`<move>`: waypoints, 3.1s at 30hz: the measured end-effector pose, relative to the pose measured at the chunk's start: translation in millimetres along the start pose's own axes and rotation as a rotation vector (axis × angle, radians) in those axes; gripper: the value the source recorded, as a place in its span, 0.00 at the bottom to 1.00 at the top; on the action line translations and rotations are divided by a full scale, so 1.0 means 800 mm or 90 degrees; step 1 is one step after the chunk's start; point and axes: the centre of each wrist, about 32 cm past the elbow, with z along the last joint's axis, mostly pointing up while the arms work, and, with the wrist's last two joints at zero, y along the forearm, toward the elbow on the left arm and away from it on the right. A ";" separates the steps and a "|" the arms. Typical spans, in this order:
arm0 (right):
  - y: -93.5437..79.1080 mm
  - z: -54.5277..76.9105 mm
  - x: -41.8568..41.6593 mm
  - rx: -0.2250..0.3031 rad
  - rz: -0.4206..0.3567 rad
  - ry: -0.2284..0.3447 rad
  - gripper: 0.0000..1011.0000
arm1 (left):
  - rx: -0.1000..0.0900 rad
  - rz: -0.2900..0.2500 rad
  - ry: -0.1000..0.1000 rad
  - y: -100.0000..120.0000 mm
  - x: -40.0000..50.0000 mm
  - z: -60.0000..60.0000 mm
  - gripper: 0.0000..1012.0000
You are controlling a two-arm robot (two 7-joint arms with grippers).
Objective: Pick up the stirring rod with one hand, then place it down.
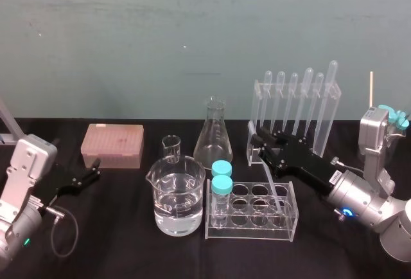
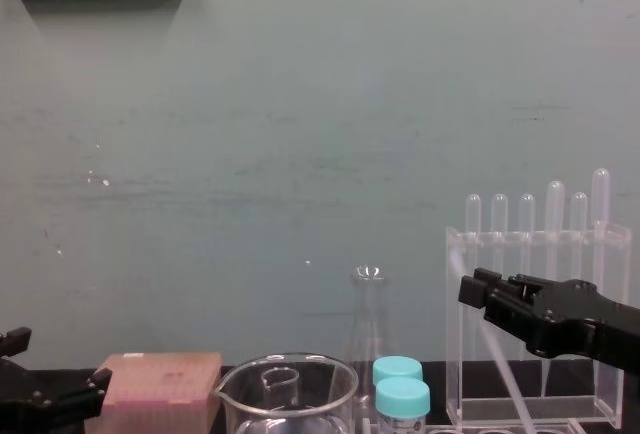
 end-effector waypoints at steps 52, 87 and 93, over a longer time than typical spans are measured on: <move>-0.049 0.036 -0.017 -0.154 -0.249 -0.049 0.99 | 0.000 0.000 0.000 0.000 0.000 0.000 0.99; -0.047 0.036 -0.016 -0.152 -0.246 -0.049 0.99 | 0.000 0.000 0.000 0.000 0.000 0.000 0.99; -0.047 0.036 -0.016 -0.151 -0.246 -0.049 0.99 | 0.000 0.000 0.000 0.000 0.000 0.000 0.99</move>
